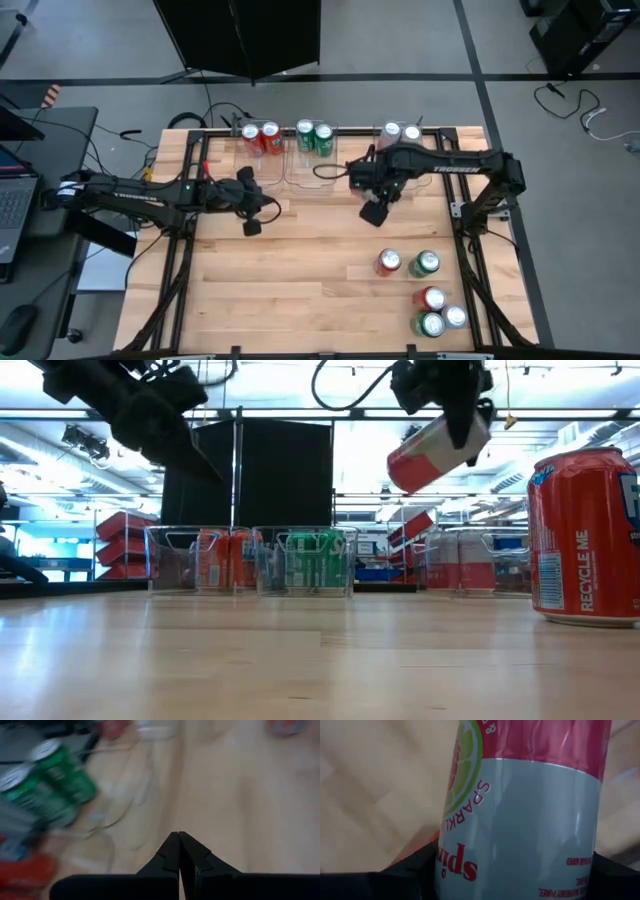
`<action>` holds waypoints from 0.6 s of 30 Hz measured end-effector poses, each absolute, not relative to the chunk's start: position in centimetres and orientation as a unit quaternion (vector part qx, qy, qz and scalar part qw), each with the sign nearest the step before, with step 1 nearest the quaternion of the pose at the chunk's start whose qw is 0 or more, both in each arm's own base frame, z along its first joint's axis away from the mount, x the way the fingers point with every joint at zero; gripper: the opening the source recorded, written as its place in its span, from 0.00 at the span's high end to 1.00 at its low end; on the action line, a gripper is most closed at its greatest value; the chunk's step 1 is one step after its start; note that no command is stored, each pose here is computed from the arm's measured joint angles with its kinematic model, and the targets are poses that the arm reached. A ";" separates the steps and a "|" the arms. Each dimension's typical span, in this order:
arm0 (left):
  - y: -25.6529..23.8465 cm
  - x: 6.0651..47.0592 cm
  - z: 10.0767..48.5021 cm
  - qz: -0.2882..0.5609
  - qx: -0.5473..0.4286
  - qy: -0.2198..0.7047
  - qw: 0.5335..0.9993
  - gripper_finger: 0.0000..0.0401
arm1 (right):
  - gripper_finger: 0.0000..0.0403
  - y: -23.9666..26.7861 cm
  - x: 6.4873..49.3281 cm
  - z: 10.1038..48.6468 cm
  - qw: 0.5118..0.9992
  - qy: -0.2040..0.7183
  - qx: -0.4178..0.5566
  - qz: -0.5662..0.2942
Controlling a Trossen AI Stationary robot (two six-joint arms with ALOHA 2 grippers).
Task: Sort soda cans
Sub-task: Put the top pink white soda can into the right transparent bin
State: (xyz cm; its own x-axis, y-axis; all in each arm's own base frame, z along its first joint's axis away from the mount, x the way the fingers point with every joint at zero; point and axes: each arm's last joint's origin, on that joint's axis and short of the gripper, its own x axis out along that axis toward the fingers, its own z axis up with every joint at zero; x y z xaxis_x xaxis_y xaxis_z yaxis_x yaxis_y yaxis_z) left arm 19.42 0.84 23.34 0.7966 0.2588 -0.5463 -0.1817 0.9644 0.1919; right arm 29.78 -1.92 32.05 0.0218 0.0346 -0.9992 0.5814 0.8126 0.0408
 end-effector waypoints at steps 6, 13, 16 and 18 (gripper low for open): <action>-0.2 20.6 23.1 0.047 0.048 0.277 0.958 1.00 | 0.30 -0.4 29.6 29.6 0.596 0.731 0.289 -0.166; -1.0 21.6 22.2 0.032 0.056 0.286 0.956 1.00 | 0.30 -0.3 29.5 25.7 0.497 0.781 0.358 -0.117; -1.1 21.9 22.0 0.030 0.058 0.288 0.956 1.00 | 0.30 -1.1 29.4 24.4 0.474 0.790 0.373 -0.111; -1.1 22.0 22.0 0.029 0.060 0.284 0.956 1.00 | 0.30 -1.7 29.3 23.6 0.460 0.794 0.381 -0.111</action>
State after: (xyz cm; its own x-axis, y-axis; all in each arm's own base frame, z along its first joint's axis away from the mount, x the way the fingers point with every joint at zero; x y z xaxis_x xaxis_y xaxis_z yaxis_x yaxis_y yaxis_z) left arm 22.03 -1.07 21.98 0.8367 0.0905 -0.5401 -0.0217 0.9910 0.1324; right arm 29.34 -1.65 23.64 -0.2867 0.5035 -0.8150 0.7082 0.6843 0.1737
